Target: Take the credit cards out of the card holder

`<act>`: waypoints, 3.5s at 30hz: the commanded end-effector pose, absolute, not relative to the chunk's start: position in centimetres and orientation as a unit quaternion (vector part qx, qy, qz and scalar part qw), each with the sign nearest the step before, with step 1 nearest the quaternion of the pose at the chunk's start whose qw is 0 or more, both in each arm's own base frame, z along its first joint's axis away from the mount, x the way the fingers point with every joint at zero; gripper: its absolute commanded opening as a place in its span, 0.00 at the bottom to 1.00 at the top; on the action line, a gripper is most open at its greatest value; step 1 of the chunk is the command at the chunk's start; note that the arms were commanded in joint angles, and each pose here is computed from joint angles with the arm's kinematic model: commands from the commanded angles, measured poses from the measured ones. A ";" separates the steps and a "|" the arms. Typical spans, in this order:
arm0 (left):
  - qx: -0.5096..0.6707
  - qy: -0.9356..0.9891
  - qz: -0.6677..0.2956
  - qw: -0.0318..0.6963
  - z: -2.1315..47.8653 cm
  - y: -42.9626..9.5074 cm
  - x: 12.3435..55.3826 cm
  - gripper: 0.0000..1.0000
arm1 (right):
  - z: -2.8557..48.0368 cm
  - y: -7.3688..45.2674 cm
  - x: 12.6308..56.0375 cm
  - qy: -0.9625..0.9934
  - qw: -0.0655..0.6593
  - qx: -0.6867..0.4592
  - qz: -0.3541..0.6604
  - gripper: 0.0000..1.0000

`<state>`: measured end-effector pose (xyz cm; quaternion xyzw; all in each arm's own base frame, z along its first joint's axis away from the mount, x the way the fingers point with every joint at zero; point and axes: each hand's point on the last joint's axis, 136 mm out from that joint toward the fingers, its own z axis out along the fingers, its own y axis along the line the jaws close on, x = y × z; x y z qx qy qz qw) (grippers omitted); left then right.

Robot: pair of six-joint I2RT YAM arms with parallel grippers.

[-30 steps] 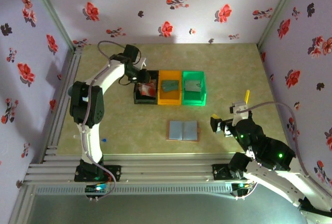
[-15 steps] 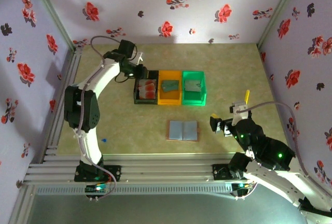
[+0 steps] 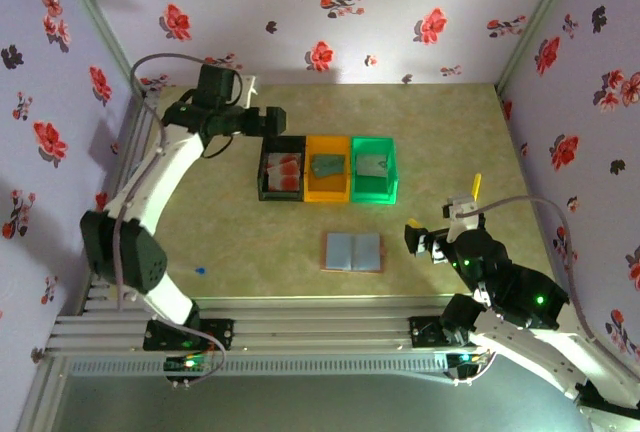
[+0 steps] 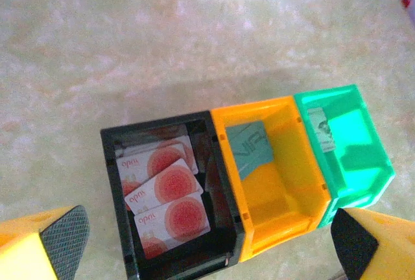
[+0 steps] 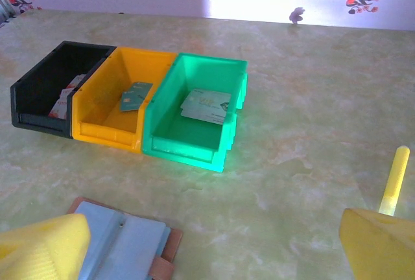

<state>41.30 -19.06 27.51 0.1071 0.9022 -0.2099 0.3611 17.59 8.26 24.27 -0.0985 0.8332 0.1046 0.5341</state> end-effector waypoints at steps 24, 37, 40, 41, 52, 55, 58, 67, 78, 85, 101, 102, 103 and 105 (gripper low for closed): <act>-0.008 0.829 -0.134 0.543 32.8 -9.3 31.3 1.00 | 23.2 6.3 19.8 0.833 0.549 -0.061 -0.003 0.99; -0.044 0.861 -0.073 0.502 26.0 -6.5 29.2 1.00 | 23.3 5.4 21.9 0.774 0.626 -0.049 -0.080 0.99; -0.042 0.866 -0.057 0.494 24.6 -6.0 29.0 1.00 | 22.5 5.1 22.7 0.767 0.631 -0.037 -0.112 0.99; -0.042 0.868 -0.052 0.492 24.3 -5.9 29.0 1.00 | 22.5 5.1 23.0 0.766 0.632 -0.029 -0.114 0.99; -0.050 0.878 -0.010 0.477 19.5 -4.6 28.9 1.00 | 19.2 2.7 27.6 0.757 0.631 0.046 -0.163 0.99; -0.062 0.878 -0.001 0.475 18.6 -4.1 28.9 1.00 | 18.7 1.2 28.6 0.754 0.633 0.085 -0.154 0.99; -0.069 0.873 0.003 0.483 18.2 -3.8 29.0 1.00 | 17.6 -0.8 29.4 0.754 0.627 0.121 -0.154 0.99; -0.074 0.877 0.023 0.473 16.9 -3.0 29.2 1.00 | 13.3 -0.6 32.7 0.775 0.610 0.094 -0.139 0.99; -0.104 0.846 0.024 0.523 16.6 -1.8 28.9 1.00 | 12.1 -0.3 36.2 0.779 0.616 0.057 -0.101 0.99; -0.119 0.850 0.029 0.512 15.8 -1.2 29.4 1.00 | 10.0 -2.3 36.7 0.776 0.615 0.101 -0.096 0.99; -0.118 0.830 0.087 0.538 15.4 2.4 34.5 1.00 | 9.5 -3.4 38.1 0.792 0.586 0.125 -0.122 0.99; -0.107 0.828 0.095 0.542 14.8 2.5 34.8 1.00 | 9.5 -3.4 38.1 0.791 0.586 0.125 -0.121 0.99; -0.103 0.828 0.099 0.542 14.0 2.7 34.9 1.00 | 9.5 -3.4 38.0 0.791 0.586 0.124 -0.122 0.99; -0.123 0.826 0.102 0.540 12.3 3.7 35.0 1.00 | 9.6 -3.3 38.1 0.790 0.588 0.123 -0.121 0.99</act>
